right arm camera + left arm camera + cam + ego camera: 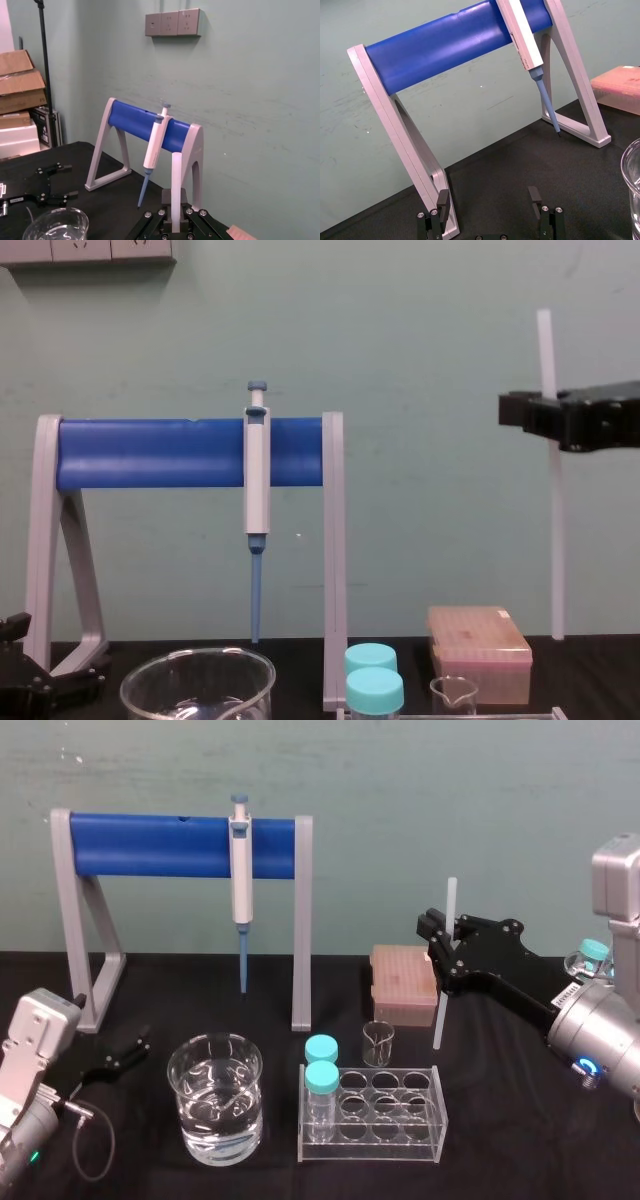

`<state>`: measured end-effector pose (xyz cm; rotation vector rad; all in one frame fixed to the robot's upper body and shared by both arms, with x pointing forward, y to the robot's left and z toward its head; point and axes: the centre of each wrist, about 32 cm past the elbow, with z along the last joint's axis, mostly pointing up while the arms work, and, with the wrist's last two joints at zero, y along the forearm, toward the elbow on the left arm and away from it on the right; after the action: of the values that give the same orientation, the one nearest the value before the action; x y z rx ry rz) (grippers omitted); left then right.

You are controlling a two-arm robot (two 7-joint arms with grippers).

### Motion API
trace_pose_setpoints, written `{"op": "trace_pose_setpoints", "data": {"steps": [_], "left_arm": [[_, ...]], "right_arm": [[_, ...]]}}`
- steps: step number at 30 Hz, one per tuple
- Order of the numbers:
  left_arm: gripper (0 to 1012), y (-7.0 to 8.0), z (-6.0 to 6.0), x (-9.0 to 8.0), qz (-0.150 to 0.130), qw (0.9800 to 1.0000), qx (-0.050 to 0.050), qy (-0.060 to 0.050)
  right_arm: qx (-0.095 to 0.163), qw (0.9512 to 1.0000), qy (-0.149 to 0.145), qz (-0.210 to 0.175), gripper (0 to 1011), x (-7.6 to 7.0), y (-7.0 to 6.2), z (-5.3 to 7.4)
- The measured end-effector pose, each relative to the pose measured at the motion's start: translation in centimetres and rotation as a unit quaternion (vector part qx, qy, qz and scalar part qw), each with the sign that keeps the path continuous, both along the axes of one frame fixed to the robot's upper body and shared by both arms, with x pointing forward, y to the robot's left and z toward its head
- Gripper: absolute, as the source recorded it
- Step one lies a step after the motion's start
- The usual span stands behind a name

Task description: Pick up the stirring rod with one hand, then place it down.

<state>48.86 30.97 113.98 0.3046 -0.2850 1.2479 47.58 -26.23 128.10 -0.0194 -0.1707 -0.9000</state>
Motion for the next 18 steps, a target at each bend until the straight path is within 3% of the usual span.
{"op": "trace_pose_setpoints", "data": {"steps": [13, 18], "left_arm": [[1005, 0.0, 0.0, 0.0, 0.000, 1.0000, 0.000, 0.000], [1005, 0.0, 0.0, 0.0, 0.000, 1.0000, 0.000, 0.000]], "right_arm": [[0.018, 0.9998, 0.009, -0.001, 64, 0.6, -0.6, -3.4], [0.015, 0.9998, 0.013, 0.004, 62, 1.1, -0.4, -4.1]]}}
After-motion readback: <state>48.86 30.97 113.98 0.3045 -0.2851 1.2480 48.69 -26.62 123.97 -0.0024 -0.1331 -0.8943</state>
